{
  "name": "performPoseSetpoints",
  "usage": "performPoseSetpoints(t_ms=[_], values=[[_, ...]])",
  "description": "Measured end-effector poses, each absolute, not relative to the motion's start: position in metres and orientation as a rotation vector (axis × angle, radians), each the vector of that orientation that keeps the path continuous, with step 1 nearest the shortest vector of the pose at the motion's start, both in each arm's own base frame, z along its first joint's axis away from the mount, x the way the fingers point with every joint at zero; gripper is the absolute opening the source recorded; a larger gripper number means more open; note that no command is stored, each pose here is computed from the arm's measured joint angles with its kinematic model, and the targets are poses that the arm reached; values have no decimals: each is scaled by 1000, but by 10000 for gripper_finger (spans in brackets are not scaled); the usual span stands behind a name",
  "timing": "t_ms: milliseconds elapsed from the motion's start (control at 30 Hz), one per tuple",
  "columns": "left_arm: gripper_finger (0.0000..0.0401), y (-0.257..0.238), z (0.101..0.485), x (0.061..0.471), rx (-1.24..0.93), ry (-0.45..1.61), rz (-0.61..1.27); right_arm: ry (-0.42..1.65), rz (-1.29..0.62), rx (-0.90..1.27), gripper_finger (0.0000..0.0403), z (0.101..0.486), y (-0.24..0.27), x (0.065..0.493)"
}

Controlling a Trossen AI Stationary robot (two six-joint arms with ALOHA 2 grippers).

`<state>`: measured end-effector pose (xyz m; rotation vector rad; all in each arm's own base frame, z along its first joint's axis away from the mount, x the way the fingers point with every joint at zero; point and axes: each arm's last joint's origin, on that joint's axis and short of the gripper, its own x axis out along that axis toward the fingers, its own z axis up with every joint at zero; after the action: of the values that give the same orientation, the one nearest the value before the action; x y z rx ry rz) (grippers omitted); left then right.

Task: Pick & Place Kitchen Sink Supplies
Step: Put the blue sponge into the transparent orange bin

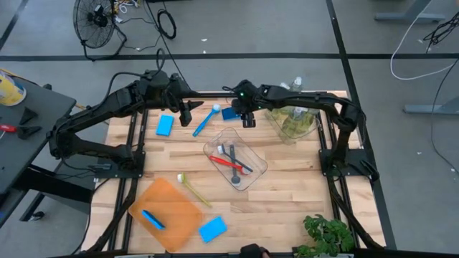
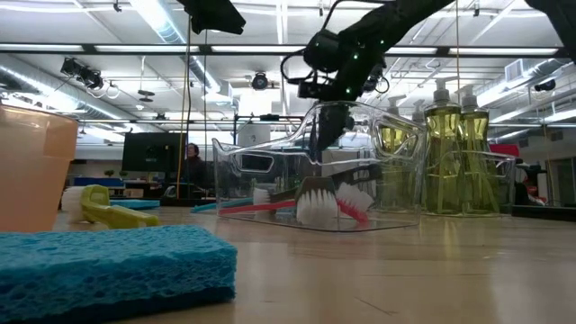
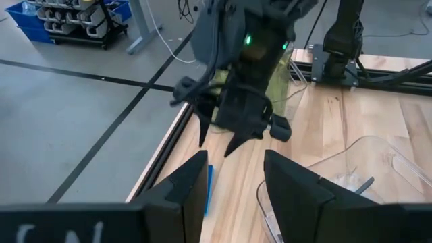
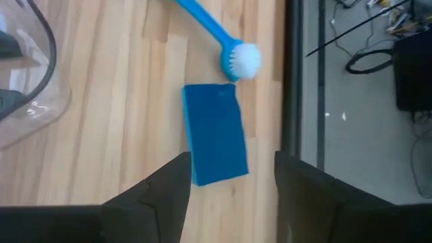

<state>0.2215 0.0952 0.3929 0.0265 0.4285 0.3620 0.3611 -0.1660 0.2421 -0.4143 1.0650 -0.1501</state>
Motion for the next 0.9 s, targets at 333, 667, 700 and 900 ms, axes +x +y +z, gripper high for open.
performPoseSetpoints(t_ms=[333,667,700,900], values=[[151,95,393,222,26,429,362,1162,-94,-399,212,205,-170,371],[151,95,393,221,27,429,367,1220,-34,-440,212,185,-173,373],[151,95,393,221,28,430,371,1229,-37,-443,212,184,-174,372],[151,96,393,221,31,432,386,1233,46,-544,212,178,-181,366]])
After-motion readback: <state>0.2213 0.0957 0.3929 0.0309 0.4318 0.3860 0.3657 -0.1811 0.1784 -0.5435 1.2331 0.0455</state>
